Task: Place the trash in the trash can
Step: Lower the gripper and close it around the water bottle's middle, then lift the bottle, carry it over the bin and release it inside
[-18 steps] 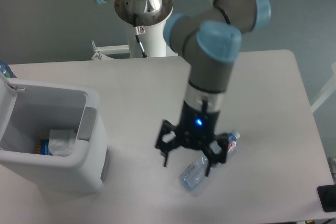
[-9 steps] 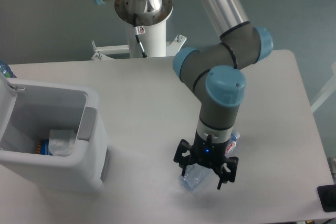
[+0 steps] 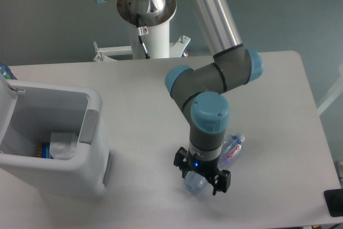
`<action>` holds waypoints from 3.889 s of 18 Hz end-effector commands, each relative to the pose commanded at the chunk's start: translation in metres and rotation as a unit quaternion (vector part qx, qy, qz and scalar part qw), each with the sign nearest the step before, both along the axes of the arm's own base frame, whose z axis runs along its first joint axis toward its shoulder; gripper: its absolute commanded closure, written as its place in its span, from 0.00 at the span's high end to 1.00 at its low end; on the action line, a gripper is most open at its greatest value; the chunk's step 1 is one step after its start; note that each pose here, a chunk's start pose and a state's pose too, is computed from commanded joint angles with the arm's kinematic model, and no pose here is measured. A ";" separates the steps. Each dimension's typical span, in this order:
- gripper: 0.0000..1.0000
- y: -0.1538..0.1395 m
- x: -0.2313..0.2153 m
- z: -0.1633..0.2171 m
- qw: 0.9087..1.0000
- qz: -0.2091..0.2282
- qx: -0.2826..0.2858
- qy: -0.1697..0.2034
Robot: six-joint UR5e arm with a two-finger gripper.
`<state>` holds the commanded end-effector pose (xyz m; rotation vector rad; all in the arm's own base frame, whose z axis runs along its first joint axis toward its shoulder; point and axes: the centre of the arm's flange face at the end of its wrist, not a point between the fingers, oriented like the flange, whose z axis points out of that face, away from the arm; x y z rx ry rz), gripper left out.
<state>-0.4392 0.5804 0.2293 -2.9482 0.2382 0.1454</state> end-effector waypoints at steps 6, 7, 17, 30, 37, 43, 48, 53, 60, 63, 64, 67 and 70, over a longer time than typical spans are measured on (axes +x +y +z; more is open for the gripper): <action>1.00 0.001 -0.001 -0.017 0.999 -0.016 -0.033 0.015; 1.00 0.001 -0.001 -0.021 0.999 -0.017 -0.037 0.015; 0.56 0.009 -0.004 -0.030 0.998 -0.021 -0.057 0.024; 0.32 0.010 -0.010 0.060 0.999 0.013 0.030 0.010; 0.32 -0.008 -0.033 0.183 0.968 0.066 0.233 -0.074; 0.32 -0.004 -0.037 0.295 0.890 0.092 0.395 -0.206; 0.32 -0.025 -0.010 0.360 0.854 0.036 0.458 -0.243; 0.32 -0.016 0.030 0.377 0.825 -0.011 0.478 -0.302; 0.33 0.019 0.152 0.389 0.816 -0.093 0.463 -0.334; 0.36 0.024 0.183 0.376 0.815 -0.112 0.455 -0.341; 0.38 0.023 0.191 0.368 0.815 -0.121 0.454 -0.340; 0.54 0.022 0.204 0.337 0.816 -0.153 0.452 -0.327; 0.89 0.022 0.216 0.321 0.817 -0.166 0.446 -0.325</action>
